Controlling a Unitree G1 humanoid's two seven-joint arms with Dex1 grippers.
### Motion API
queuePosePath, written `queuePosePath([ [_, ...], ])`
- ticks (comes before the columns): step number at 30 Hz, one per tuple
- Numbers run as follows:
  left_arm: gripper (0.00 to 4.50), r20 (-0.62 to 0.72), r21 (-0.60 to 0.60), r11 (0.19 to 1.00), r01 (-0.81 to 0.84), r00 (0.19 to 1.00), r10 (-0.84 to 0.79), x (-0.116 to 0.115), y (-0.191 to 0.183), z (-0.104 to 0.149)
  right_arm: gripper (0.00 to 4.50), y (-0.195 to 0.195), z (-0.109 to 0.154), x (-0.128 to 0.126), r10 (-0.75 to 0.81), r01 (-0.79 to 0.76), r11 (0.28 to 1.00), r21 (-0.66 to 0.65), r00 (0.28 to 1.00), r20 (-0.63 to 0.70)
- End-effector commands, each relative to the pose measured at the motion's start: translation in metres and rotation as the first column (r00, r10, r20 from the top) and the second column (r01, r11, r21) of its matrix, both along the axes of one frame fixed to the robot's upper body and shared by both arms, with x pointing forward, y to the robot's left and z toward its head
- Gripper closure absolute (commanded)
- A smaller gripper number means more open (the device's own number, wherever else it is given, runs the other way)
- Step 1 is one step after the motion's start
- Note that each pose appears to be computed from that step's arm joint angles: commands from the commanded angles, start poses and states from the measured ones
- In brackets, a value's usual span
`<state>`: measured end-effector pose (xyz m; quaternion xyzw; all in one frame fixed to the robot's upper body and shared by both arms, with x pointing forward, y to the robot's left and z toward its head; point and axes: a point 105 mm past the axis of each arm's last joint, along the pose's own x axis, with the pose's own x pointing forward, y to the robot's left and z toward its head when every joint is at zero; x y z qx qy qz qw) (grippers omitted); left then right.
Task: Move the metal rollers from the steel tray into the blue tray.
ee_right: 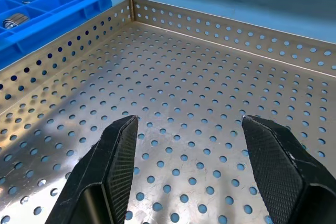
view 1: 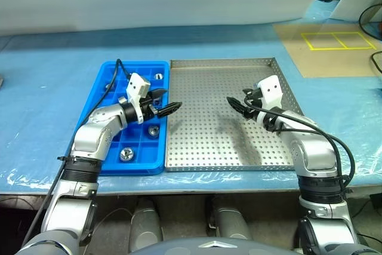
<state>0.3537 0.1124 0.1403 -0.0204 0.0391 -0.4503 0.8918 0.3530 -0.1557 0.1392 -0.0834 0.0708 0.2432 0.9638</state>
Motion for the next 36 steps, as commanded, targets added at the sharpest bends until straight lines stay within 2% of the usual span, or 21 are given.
queuePosePath([
  [1, 0.06, 0.083, -0.018, 0.999, -0.035, 0.996, 0.036, -0.002, 0.005, 0.019, 1.22, 0.009, 0.012, 0.004, 0.048, -0.049, 0.999, 0.011, 0.998, 0.044],
  [19, 0.06, 0.110, 0.018, 0.996, -0.091, 0.990, 0.089, -0.005, 0.014, 0.013, 1.22, 0.012, 0.014, 0.014, 0.087, -0.085, 0.996, -0.039, 0.995, 0.057],
  [28, 0.06, 0.068, 0.020, 0.995, -0.100, 0.993, 0.099, -0.007, 0.016, 0.008, 1.22, 0.014, 0.009, 0.015, 0.098, -0.097, 0.994, -0.047, 0.994, 0.036],
  [31, 0.00, 0.047, 0.015, 0.995, -0.097, 0.994, 0.096, -0.008, 0.017, 0.006, 0.65, 0.015, 0.012, 0.016, 0.104, -0.102, 0.994, -0.026, 0.993, 0.055],
  [33, 0.00, 0.040, 0.009, 0.996, -0.091, 0.995, 0.091, -0.009, 0.017, 0.007, 0.03, 0.015, 0.014, 0.016, 0.105, -0.104, 0.994, -0.020, 0.992, 0.067],
  [36, 0.00, 0.049, 0.000, 0.997, -0.076, 0.996, 0.076, -0.011, 0.016, 0.012, 0.03, 0.014, 0.018, 0.020, 0.087, -0.087, 0.996, -0.004, 0.993, 0.084],
])
